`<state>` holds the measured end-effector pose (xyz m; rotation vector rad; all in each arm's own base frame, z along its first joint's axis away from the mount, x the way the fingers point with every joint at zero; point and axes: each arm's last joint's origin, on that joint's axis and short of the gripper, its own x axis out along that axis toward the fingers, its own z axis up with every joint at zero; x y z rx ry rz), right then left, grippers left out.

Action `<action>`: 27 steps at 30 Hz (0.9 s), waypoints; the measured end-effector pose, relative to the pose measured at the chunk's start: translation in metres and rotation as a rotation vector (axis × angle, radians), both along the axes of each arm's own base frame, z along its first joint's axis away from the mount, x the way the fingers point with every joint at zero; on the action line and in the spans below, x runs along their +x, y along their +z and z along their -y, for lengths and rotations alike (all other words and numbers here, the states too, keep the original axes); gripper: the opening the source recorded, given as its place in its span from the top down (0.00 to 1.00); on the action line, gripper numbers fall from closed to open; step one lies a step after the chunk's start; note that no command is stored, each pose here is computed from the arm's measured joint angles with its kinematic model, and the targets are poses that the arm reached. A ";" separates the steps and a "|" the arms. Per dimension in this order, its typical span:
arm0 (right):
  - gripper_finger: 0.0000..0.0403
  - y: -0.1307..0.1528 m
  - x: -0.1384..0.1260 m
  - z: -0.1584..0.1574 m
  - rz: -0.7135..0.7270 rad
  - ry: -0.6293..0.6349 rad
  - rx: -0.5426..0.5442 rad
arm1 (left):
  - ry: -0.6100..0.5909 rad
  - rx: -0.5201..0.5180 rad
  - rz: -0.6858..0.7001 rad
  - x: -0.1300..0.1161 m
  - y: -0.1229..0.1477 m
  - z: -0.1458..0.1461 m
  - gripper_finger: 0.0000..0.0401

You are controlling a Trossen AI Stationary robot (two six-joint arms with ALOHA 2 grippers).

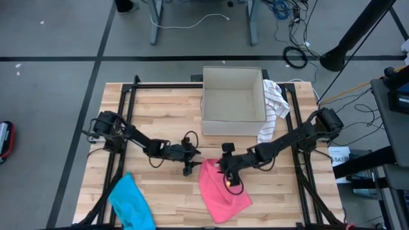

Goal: Fold towel
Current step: Fold the pink microfiber towel

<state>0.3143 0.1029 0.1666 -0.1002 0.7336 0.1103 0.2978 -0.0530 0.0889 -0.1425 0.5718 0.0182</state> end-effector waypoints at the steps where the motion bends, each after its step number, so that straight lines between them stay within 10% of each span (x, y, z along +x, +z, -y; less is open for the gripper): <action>1: 0.58 -0.002 0.001 0.005 -0.001 -0.004 0.031 | -0.013 -0.004 0.004 0.002 0.000 0.000 0.35; 11: 0.58 -0.020 0.013 0.025 0.100 -0.024 0.249 | -0.065 -0.035 0.042 0.005 0.003 -0.006 0.35; 27: 0.60 -0.042 0.035 0.032 0.119 -0.096 0.257 | -0.120 -0.061 -0.027 0.020 0.008 -0.021 0.43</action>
